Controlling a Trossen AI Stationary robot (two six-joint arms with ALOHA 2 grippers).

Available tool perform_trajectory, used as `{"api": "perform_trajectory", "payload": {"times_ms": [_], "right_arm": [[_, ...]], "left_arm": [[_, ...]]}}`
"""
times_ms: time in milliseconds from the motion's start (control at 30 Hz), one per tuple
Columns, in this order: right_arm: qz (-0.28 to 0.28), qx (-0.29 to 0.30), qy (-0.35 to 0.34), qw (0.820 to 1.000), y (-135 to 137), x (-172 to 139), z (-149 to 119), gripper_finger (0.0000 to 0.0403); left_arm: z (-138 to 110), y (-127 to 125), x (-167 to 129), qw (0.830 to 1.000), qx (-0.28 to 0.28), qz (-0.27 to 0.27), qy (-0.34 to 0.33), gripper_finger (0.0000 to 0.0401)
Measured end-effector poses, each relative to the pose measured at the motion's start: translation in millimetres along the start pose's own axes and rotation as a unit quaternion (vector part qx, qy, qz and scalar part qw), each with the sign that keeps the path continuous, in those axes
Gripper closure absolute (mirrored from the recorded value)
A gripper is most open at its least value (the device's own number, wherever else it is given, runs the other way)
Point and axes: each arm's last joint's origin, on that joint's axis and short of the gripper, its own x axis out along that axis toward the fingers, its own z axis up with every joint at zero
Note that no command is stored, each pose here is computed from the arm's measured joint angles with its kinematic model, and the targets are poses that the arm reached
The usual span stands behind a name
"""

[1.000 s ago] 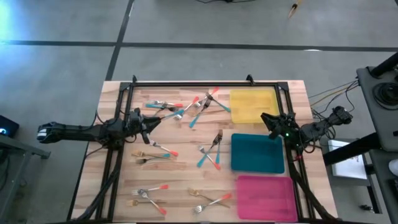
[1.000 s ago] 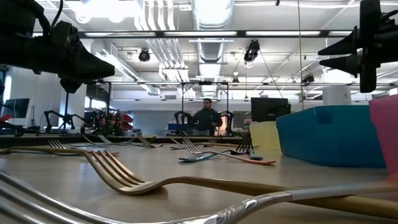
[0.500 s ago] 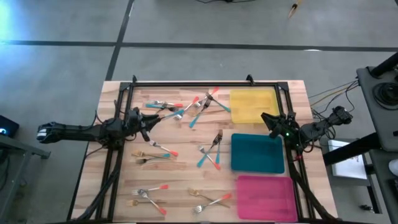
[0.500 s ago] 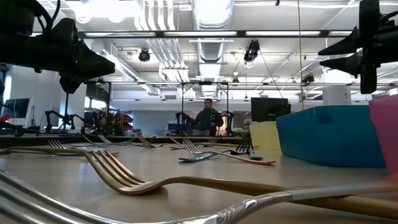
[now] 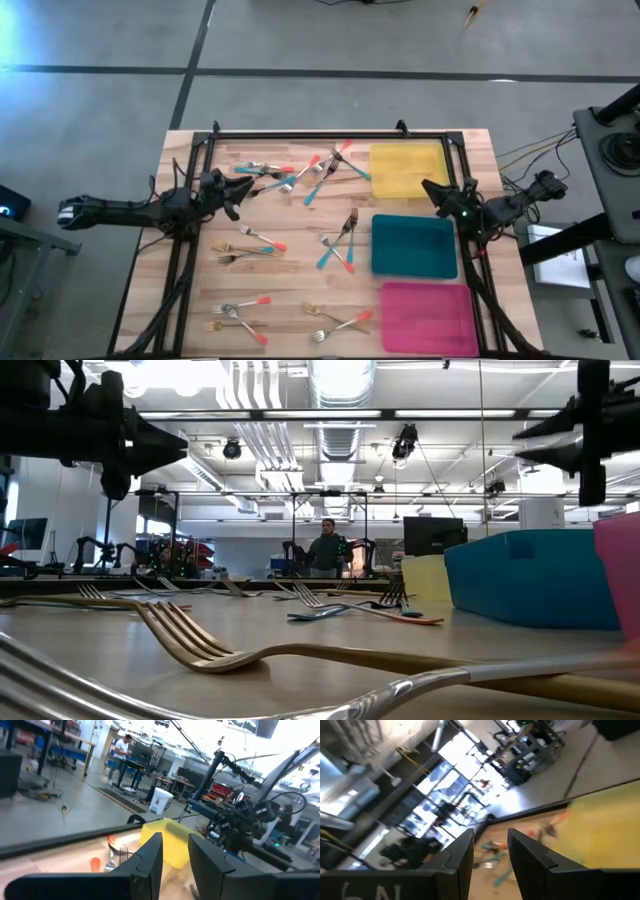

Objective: Sort silverware by color (type)
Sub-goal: Put the orange fork into the yellow bin

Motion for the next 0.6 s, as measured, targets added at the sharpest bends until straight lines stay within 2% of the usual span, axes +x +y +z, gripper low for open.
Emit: {"api": "perform_trajectory", "payload": {"times_ms": [100,300,400,600], "right_arm": [[0.020,-0.003,0.003,1.000,17.5,0.5,17.7,0.0291],[0.014,-0.100,0.018,0.995,61.0,8.3,45.3,0.0291],[0.000,-0.153,0.058,0.986,79.7,14.3,47.4,0.0291],[-0.064,-0.243,0.158,0.955,109.7,32.6,23.5,0.0291]], "left_arm": [[-2.9,-0.5,1.4,0.999,-0.029,-0.009,0.016,0.0323],[-10.5,-0.5,4.7,0.994,-0.096,-0.007,0.049,0.0324],[-14.0,-0.4,6.1,0.988,-0.139,-0.005,0.065,0.0323],[-20.2,-5.7,7.8,0.969,-0.192,-0.069,0.141,0.0324]]}}
